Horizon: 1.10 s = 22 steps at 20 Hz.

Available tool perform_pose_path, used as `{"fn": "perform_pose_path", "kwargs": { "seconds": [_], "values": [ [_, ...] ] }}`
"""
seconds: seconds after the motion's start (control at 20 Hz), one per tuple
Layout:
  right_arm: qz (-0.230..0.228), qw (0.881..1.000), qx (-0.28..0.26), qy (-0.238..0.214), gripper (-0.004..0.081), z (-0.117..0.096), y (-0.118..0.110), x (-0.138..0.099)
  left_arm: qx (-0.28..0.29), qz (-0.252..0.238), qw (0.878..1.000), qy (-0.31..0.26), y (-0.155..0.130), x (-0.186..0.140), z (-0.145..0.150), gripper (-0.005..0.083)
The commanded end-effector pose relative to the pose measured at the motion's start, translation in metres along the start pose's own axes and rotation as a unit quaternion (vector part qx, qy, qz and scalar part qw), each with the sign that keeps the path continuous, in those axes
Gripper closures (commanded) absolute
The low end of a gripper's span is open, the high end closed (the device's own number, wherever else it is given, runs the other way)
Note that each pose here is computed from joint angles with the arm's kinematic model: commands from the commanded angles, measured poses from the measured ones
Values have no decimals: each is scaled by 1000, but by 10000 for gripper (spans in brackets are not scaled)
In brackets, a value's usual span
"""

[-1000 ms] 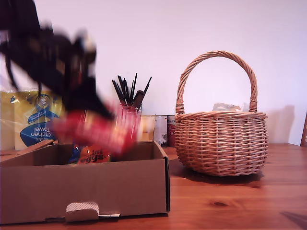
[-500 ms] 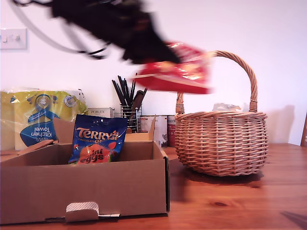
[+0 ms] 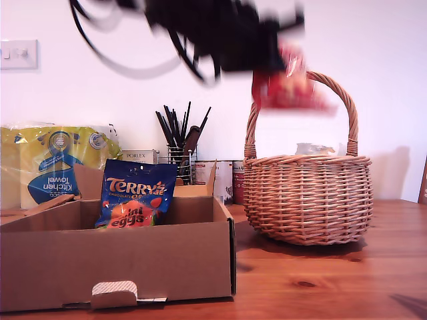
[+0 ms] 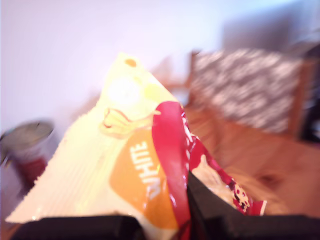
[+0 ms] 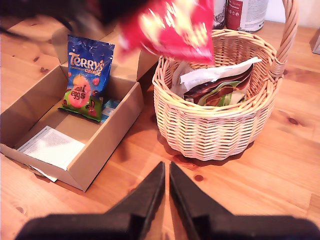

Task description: Move the bags of Easter eggs from the cardboard box on the left into the woven basket on the right side.

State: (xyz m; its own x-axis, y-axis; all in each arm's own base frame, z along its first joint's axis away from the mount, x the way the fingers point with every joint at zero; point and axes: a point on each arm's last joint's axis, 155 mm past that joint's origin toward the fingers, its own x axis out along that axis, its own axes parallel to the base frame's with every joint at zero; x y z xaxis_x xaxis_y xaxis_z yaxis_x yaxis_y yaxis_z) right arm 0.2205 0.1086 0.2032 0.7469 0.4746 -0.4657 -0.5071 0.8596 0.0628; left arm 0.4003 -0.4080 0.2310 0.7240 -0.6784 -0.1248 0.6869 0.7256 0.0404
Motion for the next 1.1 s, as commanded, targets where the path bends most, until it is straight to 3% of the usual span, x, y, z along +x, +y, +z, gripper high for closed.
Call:
{"fn": "perform_pose_path", "kwargs": {
  "seconds": [0.0,0.25,0.45,0.75,1.05],
  "values": [
    [1,1000,-5,-8,783,6,1,-2,2,25,1000,-15,4,5,-5,795],
    [1,1000,-5,-8,783,6,1,-2,44,83,995,-31,16,24,-16,795],
    [2,1000,-5,-8,783,6,1,-2,92,79,993,-2,5,43,-48,795],
    [2,1000,-5,-8,783,6,1,-2,133,66,986,73,-1,53,-104,795],
    [3,1000,-5,-8,783,6,2,-2,192,71,964,170,10,42,-145,795]
  ]
}}
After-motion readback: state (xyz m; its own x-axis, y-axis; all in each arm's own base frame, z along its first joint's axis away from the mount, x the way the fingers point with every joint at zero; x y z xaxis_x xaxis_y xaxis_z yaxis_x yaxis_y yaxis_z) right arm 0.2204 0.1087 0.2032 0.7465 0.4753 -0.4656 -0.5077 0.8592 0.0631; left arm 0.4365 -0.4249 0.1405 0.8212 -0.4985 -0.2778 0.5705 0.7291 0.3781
